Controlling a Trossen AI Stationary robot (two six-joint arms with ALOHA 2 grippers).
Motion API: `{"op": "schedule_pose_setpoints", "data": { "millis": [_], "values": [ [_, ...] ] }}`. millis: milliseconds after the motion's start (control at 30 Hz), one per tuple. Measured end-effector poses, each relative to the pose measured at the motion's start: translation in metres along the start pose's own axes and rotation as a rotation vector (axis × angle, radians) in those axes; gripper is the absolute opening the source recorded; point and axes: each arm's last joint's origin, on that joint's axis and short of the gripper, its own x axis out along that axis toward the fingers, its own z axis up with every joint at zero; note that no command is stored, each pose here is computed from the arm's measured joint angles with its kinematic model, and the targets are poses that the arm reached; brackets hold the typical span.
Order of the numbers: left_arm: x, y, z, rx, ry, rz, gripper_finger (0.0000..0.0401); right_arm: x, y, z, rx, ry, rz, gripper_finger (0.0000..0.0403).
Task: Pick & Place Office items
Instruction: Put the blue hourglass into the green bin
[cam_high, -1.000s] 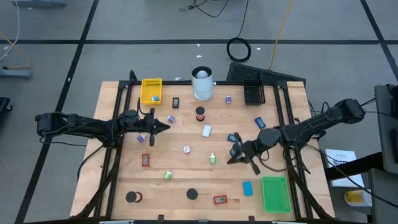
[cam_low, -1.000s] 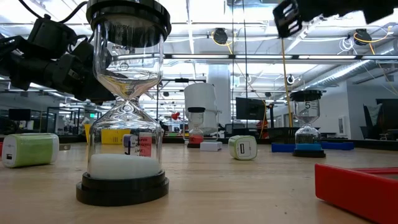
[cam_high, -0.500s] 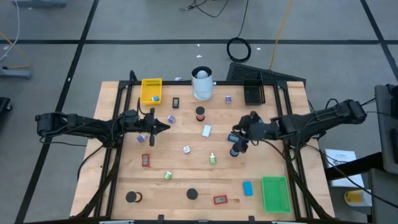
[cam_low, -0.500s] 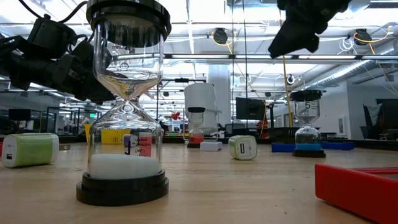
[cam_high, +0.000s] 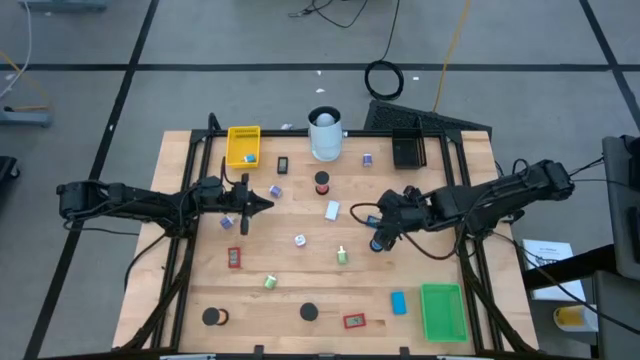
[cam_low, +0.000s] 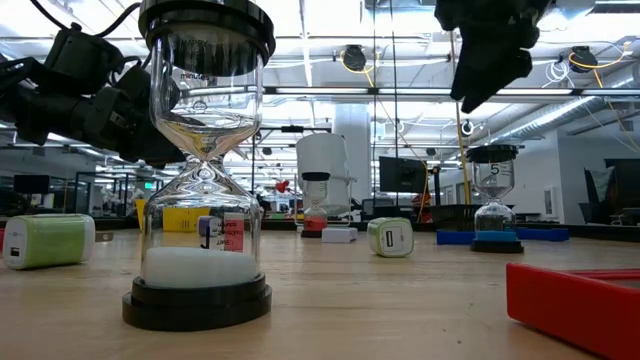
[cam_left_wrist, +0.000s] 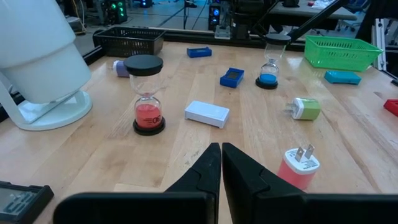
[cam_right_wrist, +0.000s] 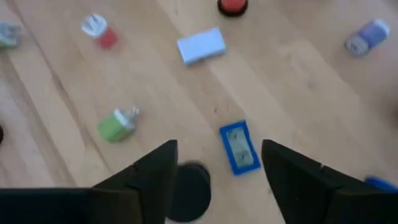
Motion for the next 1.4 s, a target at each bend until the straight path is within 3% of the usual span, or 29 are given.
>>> {"op": "schedule_pose_setpoints", "data": {
  "millis": [167, 367, 867, 1000, 1267, 1400],
  "values": [
    [0.000, -0.001, 0.000, -0.003, 0.004, -0.004, 0.0021, 0.007, 0.001, -0.005, 0.046, 0.076, -0.063, 0.0286],
    [0.000, -0.003, 0.000, 0.003, 0.004, -0.016, 0.0021, 0.015, 0.012, -0.006, 0.050, 0.112, 0.006, 0.0327],
    [0.000, -0.003, 0.000, 0.005, 0.004, -0.015, 0.0021, 0.054, 0.037, -0.025, -0.065, 0.211, -0.082, 0.0327],
    [0.000, -0.002, 0.000, 0.005, 0.004, -0.015, 0.0021, 0.058, 0.039, -0.027, -0.065, 0.235, -0.068, 0.0314],
    [0.000, -0.003, 0.000, 0.004, 0.004, -0.015, 0.0021, 0.059, 0.040, -0.027, -0.057, 0.232, -0.068, 0.0239],
    [0.000, -0.003, 0.000, 0.004, 0.004, -0.015, 0.0021, 0.059, 0.040, -0.027, -0.045, 0.233, -0.069, 0.0224]
  ]
}}
